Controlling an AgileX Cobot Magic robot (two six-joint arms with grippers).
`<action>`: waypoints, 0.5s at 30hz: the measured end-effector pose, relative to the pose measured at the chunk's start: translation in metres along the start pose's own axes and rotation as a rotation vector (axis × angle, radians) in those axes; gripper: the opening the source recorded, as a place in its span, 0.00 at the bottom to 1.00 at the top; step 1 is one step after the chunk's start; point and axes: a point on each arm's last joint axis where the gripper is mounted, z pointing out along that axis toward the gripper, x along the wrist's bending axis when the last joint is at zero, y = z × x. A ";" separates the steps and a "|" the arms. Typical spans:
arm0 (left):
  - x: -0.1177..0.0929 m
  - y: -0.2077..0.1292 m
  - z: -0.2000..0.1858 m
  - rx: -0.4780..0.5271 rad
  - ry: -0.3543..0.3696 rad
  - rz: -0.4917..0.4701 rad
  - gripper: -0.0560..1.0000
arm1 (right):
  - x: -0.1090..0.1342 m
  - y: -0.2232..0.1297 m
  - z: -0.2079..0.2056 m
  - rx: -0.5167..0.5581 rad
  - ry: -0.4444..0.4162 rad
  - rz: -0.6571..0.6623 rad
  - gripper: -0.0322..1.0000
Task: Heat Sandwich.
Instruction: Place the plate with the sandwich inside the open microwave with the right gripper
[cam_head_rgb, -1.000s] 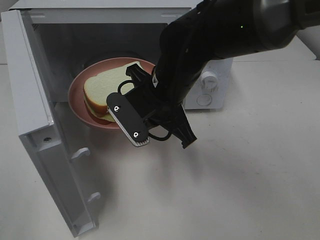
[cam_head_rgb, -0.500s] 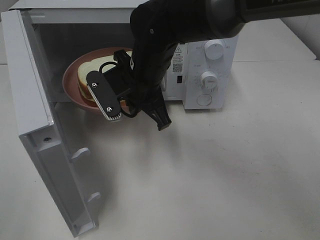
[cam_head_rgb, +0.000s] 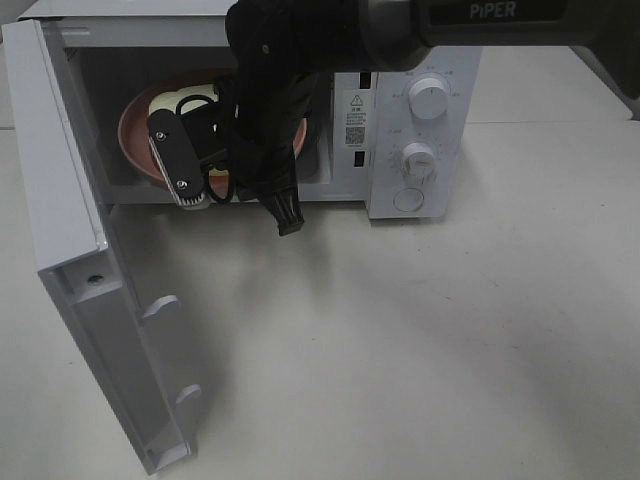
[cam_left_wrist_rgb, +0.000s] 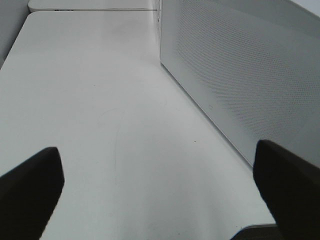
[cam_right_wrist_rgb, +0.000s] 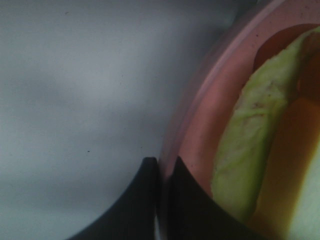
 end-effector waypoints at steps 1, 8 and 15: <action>0.000 0.000 0.000 0.000 0.000 0.000 0.98 | -0.004 0.000 0.002 0.001 -0.004 0.020 0.07; 0.000 0.000 0.000 0.000 0.000 0.000 0.98 | -0.015 -0.003 0.007 0.006 -0.017 0.052 0.07; 0.000 0.000 0.000 0.000 0.000 0.000 0.98 | -0.026 -0.011 0.015 0.008 -0.039 0.091 0.07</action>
